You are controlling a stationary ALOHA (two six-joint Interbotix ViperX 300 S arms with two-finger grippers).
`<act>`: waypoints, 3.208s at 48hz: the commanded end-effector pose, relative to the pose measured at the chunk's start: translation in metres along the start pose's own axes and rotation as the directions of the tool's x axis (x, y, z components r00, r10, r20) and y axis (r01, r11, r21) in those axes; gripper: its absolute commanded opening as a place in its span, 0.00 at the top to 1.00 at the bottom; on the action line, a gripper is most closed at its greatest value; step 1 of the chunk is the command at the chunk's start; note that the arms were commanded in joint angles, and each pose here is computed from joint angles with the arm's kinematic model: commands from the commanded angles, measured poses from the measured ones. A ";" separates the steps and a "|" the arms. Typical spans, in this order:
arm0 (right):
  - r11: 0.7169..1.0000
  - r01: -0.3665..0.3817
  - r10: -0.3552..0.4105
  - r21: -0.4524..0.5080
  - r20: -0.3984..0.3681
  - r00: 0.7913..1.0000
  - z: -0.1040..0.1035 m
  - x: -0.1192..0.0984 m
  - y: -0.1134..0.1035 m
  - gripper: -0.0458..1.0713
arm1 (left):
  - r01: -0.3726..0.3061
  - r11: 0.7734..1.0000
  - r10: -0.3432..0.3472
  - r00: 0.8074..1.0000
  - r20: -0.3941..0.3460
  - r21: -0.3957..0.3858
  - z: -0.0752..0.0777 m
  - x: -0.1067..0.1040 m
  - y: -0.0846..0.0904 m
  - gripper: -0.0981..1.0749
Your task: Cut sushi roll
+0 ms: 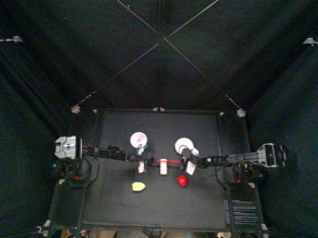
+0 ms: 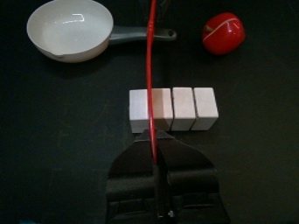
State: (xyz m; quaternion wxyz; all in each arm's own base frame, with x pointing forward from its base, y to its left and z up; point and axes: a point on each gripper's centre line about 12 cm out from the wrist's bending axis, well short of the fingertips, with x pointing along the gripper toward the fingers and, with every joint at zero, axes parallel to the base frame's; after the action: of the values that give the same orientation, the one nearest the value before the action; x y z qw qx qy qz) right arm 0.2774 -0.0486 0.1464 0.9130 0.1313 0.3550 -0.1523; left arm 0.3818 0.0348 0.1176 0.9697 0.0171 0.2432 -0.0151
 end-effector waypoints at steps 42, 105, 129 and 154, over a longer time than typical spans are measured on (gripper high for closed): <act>0.999 0.026 -0.027 0.029 0.010 1.000 0.008 0.004 -0.004 0.71 | 0.024 0.999 -0.024 1.000 0.010 0.036 0.022 0.004 -0.014 0.74; 0.999 0.051 -0.051 0.016 0.033 0.998 0.012 -0.001 -0.003 0.71 | 0.026 0.999 -0.026 1.000 0.010 0.040 0.021 0.003 -0.015 0.74; 0.999 0.048 -0.049 0.014 0.017 0.999 0.009 0.003 -0.001 0.71 | 0.024 0.999 -0.023 1.000 -0.019 0.041 0.016 0.006 -0.014 0.74; 0.998 0.057 -0.057 0.016 0.000 0.998 0.006 0.007 -0.003 0.71 | 0.024 0.999 -0.023 0.999 -0.039 0.038 0.010 0.012 -0.013 0.74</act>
State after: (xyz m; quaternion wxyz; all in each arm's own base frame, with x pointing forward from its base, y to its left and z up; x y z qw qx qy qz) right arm 0.2778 -0.0455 0.1341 0.9043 0.1207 0.3769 -0.1599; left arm 0.3865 0.0300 0.1097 0.9593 0.0262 0.2807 -0.0178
